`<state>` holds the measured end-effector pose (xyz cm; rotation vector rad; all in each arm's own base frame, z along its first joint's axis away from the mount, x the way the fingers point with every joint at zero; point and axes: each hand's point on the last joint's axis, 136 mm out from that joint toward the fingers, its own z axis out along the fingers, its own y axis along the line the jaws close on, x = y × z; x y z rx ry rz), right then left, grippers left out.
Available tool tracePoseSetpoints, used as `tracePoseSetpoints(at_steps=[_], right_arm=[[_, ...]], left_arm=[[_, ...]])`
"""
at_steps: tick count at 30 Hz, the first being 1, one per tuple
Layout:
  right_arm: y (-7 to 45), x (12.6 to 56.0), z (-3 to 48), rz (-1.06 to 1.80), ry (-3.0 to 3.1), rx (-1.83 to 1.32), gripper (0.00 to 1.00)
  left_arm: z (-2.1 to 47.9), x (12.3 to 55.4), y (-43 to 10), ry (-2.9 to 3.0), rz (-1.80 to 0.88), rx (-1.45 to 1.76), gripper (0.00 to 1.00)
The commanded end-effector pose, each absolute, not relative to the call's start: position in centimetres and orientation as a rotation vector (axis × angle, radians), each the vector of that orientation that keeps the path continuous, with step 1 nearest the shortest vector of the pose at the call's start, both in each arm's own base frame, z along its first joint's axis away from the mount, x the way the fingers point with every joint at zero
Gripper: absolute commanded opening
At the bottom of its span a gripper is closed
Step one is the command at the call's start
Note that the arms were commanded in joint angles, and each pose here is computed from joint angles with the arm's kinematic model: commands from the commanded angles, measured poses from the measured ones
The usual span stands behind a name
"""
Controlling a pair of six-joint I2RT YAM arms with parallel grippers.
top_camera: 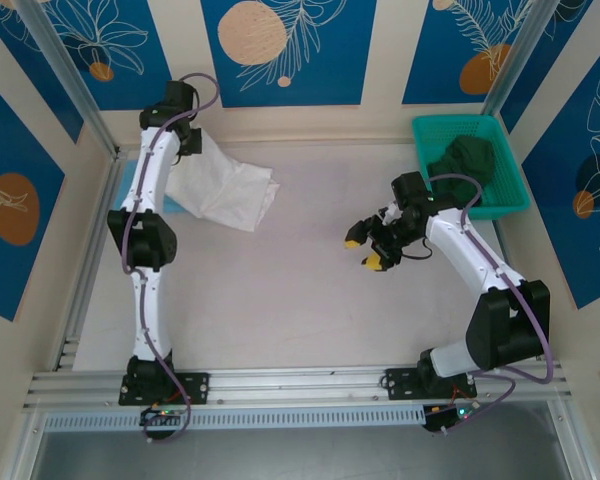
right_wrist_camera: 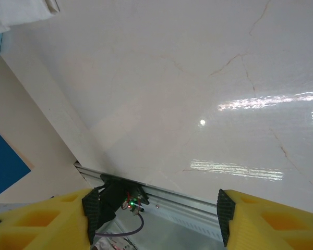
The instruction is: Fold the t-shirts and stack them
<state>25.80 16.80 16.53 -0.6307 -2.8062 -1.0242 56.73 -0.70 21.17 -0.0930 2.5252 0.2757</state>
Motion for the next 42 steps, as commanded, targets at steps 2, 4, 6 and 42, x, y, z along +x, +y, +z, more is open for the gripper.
tracePoseSetpoints(at_steps=[2,4,6,42], right_arm=[[17.7,25.7,17.0,-1.003,-2.794,-0.597,0.63],[18.0,25.8,16.8,-0.993,-2.792,-0.584,0.63],[18.2,25.9,16.9,-0.987,-2.796,-0.57,0.63],[18.8,26.1,17.3,-0.954,-2.817,-0.545,0.63]], left_arm=[[28.6,56.5,-0.3,2.352,0.141,-0.193,0.0],[29.5,56.5,-0.6,2.327,0.105,-0.213,0.0],[30.6,56.5,-0.6,2.299,0.093,-0.228,0.0],[19.8,56.0,18.8,2.39,0.278,-0.75,0.45]])
